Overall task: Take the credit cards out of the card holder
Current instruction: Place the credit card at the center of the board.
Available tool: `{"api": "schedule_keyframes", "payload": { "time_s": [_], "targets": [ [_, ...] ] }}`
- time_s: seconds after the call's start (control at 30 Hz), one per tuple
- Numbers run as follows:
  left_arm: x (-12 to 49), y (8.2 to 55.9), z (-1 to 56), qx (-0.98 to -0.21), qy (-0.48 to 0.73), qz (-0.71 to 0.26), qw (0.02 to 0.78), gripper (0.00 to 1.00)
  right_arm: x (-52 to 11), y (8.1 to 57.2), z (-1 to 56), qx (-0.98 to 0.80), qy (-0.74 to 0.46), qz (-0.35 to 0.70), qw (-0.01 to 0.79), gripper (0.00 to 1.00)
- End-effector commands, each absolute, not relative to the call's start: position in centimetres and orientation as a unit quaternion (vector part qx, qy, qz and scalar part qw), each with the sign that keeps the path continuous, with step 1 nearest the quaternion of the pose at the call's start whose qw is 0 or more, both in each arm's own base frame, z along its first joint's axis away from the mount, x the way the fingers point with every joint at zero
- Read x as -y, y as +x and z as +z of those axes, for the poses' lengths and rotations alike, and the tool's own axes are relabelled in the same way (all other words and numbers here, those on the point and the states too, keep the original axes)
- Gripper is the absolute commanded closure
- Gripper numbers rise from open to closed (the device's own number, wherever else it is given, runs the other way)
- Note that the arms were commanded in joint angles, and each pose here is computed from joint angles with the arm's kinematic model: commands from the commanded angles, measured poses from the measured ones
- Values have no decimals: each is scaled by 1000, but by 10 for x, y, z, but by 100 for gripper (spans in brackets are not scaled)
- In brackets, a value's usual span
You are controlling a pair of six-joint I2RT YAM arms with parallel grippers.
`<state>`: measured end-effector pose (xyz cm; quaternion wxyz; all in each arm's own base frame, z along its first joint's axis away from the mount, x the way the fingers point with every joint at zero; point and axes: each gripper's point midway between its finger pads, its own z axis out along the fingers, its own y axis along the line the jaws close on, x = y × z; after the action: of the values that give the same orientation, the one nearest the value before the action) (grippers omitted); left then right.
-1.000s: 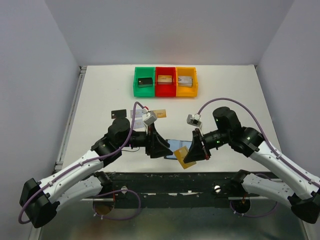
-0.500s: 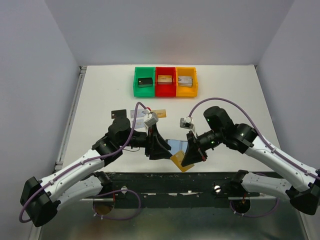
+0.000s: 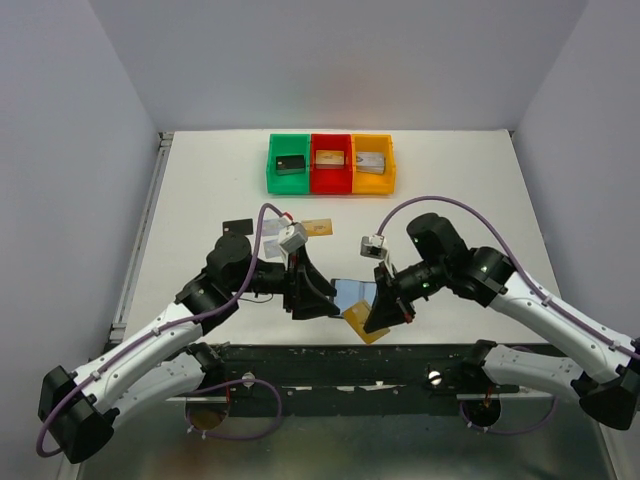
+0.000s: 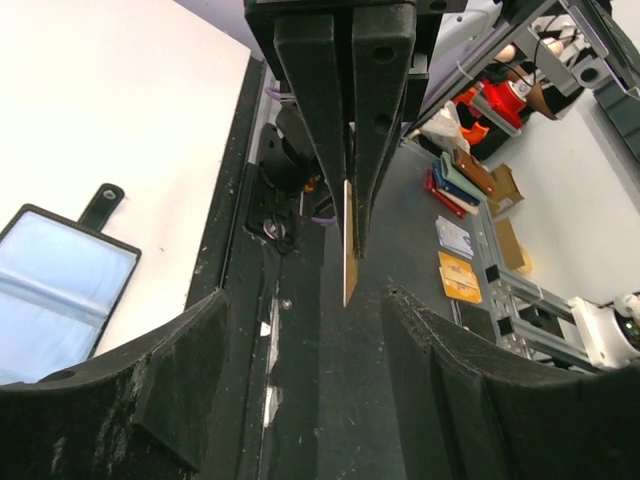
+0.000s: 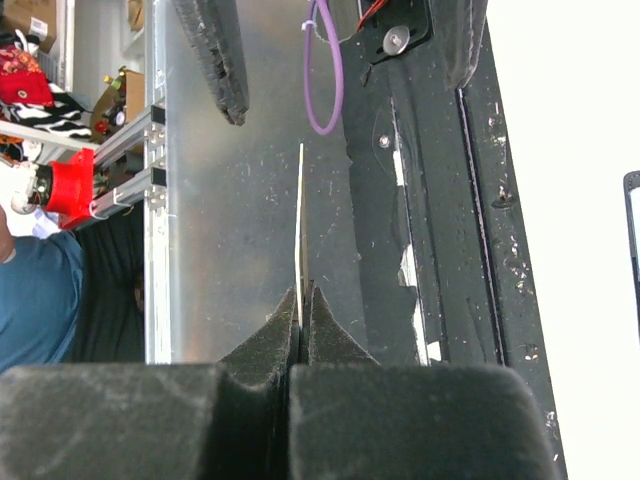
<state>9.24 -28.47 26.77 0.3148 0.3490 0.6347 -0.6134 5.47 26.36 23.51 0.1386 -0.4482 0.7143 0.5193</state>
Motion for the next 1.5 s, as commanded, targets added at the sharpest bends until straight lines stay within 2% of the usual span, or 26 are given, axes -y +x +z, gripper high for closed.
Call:
{"api": "schedule_keyframes", "payload": {
  "time_s": [0.0,0.37,0.53,0.67,0.77,0.8,0.83,0.87,0.93,1.0,1.07,1.2,1.3,1.4,1.47],
  "targets": [
    [289,84,287,-602,370,-642,299,29,-266,54,237,-715,-457,511,133,100],
    [298,64,280,-592,406,-647,257,53,-274,53,239,-714,-481,497,109,100],
    [300,62,274,-594,407,-646,252,73,-275,52,238,-715,-489,489,102,100],
    [300,62,271,-595,408,-644,253,85,-276,53,238,-716,-489,488,102,100],
    [300,63,270,-595,409,-643,255,99,-277,55,237,-719,-486,485,104,98],
    [300,63,267,-598,408,-641,256,100,-277,56,237,-721,-485,483,108,95],
    [299,63,267,-598,408,-642,255,100,-277,57,238,-721,-484,483,112,87],
    [299,63,265,-599,407,-641,255,100,-278,58,240,-721,-483,483,118,79],
    [299,64,262,-603,402,-639,258,100,-279,63,245,-722,-477,480,142,54],
    [297,74,259,-617,385,-627,280,100,-277,79,249,-746,-451,452,186,41],
    [290,86,255,-630,358,-620,301,100,-269,103,257,-775,-413,409,248,35],
    [273,123,254,-661,274,-601,355,100,-237,151,282,-812,-296,343,368,32],
    [249,175,242,-718,157,-536,415,100,-210,170,299,-806,-224,308,454,32],
    [225,217,227,-755,37,-492,432,100,-194,175,298,-796,-177,302,494,32],
    [218,237,217,-771,-27,-478,421,100,-190,176,286,-802,-158,300,492,32]
  ]
}}
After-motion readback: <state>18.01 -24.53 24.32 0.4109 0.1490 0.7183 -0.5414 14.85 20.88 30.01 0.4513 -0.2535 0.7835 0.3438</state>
